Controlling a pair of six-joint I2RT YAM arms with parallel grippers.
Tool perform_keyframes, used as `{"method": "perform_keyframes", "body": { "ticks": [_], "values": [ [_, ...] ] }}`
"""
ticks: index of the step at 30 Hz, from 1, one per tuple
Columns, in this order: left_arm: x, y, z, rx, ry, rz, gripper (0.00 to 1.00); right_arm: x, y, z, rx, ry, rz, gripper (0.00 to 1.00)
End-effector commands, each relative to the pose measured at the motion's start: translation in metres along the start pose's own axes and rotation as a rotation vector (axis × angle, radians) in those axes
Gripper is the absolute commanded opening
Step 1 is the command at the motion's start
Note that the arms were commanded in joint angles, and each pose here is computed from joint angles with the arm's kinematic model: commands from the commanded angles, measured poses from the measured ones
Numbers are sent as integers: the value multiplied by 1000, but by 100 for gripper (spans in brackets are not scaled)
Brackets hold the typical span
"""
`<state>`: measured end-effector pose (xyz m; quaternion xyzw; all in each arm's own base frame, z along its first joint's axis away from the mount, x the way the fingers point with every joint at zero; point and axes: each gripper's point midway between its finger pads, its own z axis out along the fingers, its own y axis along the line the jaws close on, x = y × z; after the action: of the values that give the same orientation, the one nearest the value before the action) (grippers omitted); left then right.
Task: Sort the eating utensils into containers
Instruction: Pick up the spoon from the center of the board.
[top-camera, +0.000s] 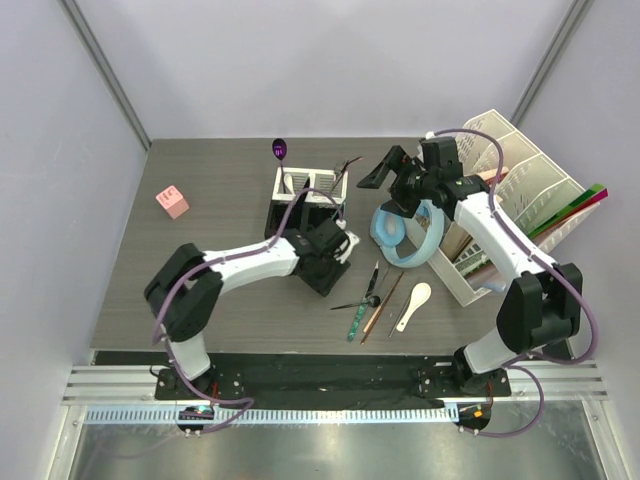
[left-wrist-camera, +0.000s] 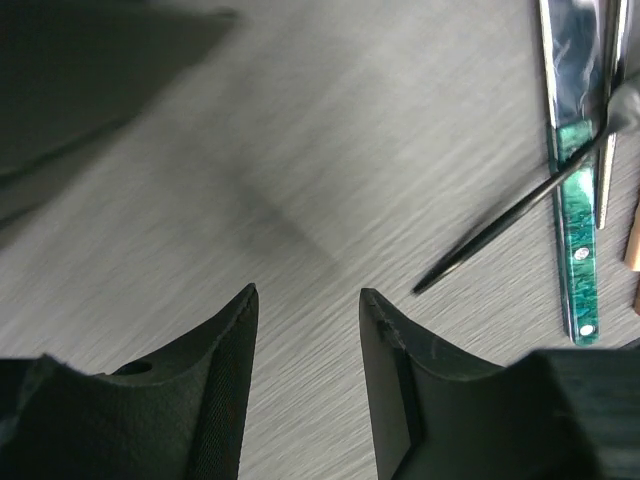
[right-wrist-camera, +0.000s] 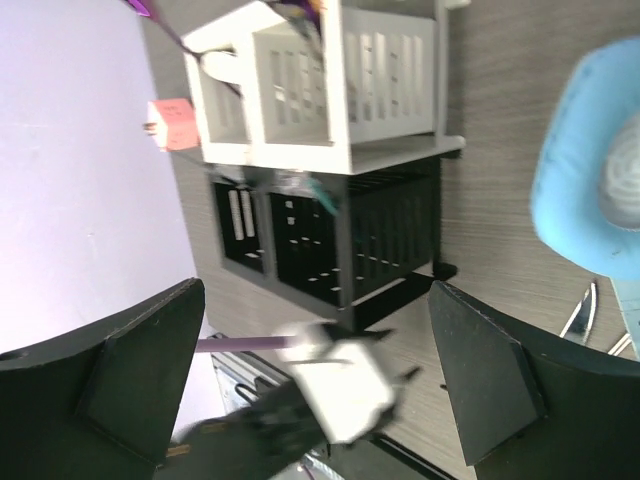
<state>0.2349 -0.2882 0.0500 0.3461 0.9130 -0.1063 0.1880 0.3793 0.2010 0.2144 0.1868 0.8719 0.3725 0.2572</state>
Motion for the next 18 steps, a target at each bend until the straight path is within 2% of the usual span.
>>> {"method": "perform_keyframes", "body": {
  "ticks": [1,5,9,18],
  "values": [
    [-16,-38,1,99,-8,166,45,-22,45,-35,-109,-113,-63,100],
    [-19,-55,10,144,1,196,46,-17,27,-31,-78,-99,-56,100],
    [-32,-70,-4,159,-45,234,47,-14,12,-28,-53,-88,-25,100],
    [-32,-83,8,178,-50,303,47,-18,5,-38,-41,-122,0,100]
  ]
}}
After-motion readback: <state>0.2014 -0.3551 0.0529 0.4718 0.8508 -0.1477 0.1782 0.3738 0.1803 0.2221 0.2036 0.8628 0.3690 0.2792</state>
